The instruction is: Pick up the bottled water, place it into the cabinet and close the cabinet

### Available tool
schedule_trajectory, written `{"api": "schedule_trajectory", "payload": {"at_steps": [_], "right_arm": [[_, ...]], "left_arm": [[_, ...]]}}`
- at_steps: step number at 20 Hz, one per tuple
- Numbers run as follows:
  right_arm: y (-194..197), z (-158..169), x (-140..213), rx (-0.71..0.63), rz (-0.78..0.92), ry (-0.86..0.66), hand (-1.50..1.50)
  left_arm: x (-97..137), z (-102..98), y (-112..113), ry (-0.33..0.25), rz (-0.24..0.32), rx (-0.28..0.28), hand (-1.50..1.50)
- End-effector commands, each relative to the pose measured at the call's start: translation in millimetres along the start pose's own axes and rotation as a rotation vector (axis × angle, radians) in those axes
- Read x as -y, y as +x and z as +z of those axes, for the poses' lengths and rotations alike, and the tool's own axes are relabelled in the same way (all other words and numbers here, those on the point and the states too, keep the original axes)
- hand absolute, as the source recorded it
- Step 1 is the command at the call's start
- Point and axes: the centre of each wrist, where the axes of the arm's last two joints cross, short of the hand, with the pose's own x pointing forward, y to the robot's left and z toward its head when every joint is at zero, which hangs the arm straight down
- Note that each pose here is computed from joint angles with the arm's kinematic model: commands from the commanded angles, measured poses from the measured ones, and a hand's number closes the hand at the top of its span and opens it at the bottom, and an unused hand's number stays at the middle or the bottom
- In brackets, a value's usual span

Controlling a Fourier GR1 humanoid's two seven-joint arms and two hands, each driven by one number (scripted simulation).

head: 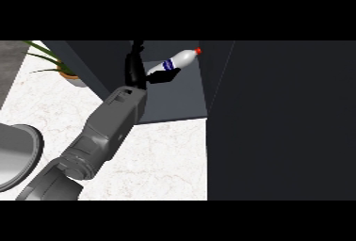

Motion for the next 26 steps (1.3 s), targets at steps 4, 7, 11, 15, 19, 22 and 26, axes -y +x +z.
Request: {"api": "schedule_trajectory", "payload": {"at_steps": [4, 7, 11, 15, 19, 22, 26], "right_arm": [[11, 6, -2, 0.025, -0.059, -0.009, -1.5], [12, 2, -4, 0.017, -0.059, 0.008, -1.5], [16, -2, -1, 0.023, -0.045, 0.014, -1.5], [31, -2, -6, 0.016, -0.055, -0.016, -1.5], [25, -4, -11, 0.002, -0.05, 0.002, -1.5], [21, -1, -20, -0.021, -0.058, -0.038, -1.5], [24, -9, -23, -0.01, -0.055, -0.038, -1.5]], "left_arm": [[-1, -13, 20, -0.103, 0.153, 0.085, -1.5], [4, -15, 34, -0.121, 0.28, 0.151, -1.5], [20, -5, 44, -0.197, 0.376, 0.156, -1.5], [20, 0, 35, -0.21, 0.378, 0.165, -1.5], [21, 13, 20, -0.223, 0.398, 0.162, -1.5], [23, 16, 27, -0.241, 0.425, 0.159, -1.5], [24, 35, 19, -0.272, 0.482, 0.158, -1.5]]}}
